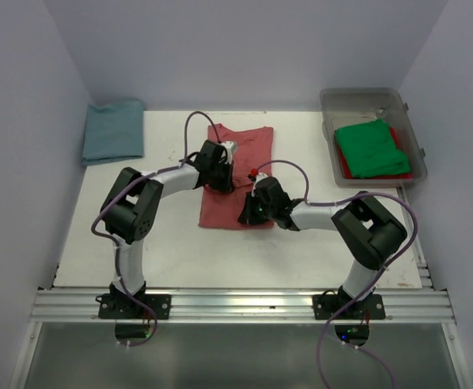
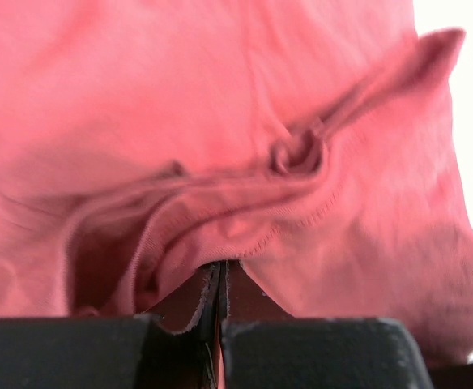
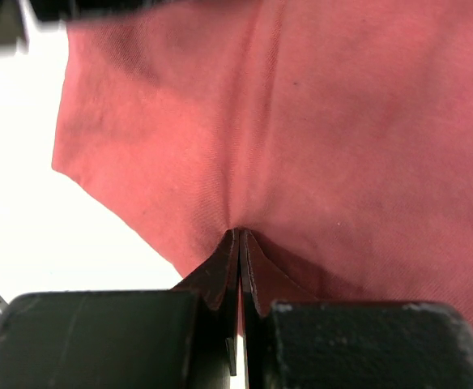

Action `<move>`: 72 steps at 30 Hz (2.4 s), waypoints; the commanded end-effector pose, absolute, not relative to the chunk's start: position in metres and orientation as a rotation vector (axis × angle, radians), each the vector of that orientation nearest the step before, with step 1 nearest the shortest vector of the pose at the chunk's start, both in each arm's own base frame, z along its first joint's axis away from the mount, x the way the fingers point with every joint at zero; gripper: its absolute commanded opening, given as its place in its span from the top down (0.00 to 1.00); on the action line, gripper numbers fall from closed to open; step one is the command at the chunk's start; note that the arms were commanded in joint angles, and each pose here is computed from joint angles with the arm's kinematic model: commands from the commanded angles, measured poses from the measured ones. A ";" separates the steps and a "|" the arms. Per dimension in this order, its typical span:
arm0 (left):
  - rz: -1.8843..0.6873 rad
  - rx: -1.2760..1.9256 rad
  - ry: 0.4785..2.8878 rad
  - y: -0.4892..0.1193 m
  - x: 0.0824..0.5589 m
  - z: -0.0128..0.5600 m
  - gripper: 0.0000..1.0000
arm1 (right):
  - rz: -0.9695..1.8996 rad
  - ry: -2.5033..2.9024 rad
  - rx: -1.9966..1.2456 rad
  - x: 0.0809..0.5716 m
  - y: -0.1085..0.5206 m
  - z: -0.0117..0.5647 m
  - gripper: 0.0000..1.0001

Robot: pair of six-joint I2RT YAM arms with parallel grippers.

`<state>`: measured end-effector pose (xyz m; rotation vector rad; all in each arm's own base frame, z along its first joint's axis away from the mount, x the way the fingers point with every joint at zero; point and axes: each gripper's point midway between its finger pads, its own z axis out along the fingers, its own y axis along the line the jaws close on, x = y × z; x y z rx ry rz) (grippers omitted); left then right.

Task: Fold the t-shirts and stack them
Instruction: Fold the folded rectangular tshirt in 1/3 of the way

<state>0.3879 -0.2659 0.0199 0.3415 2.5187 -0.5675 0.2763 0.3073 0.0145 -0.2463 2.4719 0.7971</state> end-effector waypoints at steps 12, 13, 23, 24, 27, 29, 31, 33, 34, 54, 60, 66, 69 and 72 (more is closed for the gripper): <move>-0.357 0.233 2.377 -0.220 0.493 0.030 1.00 | 0.557 2.799 -0.293 0.217 0.255 -0.056 1.00; -0.357 0.231 2.367 -0.219 0.498 0.032 1.00 | 0.555 2.800 -0.295 0.217 0.255 -0.056 1.00; -0.426 0.245 2.190 -0.235 0.540 0.100 1.00 | 0.538 2.810 -0.297 0.214 0.251 -0.060 1.00; -0.440 0.242 2.171 -0.234 0.538 0.109 1.00 | 0.531 2.810 -0.295 0.214 0.250 -0.060 1.00; -0.512 0.227 2.076 -0.234 0.516 0.151 1.00 | 0.541 2.801 -0.291 0.216 0.252 -0.059 1.00; -0.585 0.222 1.993 -0.235 0.493 0.182 1.00 | 0.539 2.804 -0.293 0.217 0.253 -0.059 1.00; -0.667 0.219 1.949 -0.239 0.467 0.207 1.00 | 0.548 2.793 -0.289 0.220 0.256 -0.057 1.00; -0.774 0.264 1.991 -0.251 0.430 0.184 1.00 | 0.557 2.787 -0.291 0.224 0.260 -0.054 1.00; -0.815 0.263 1.984 -0.255 0.416 0.188 1.00 | 0.556 2.781 -0.292 0.226 0.261 -0.053 1.00; -0.977 0.261 2.248 -0.278 0.316 0.044 1.00 | 0.595 2.715 -0.287 0.234 0.268 -0.029 1.00; -0.921 0.238 2.320 -0.267 0.305 0.021 1.00 | 0.739 2.561 -0.327 0.249 0.289 0.035 1.00; -0.906 0.227 2.362 -0.263 0.290 0.006 1.00 | 0.713 2.457 -0.324 0.279 0.296 0.080 1.00; -0.896 0.238 2.386 -0.263 0.283 -0.001 1.00 | 0.644 2.473 -0.303 0.295 0.292 0.074 1.00; -0.892 0.248 2.395 -0.265 0.277 -0.004 1.00 | 0.571 2.526 -0.289 0.309 0.288 0.056 1.00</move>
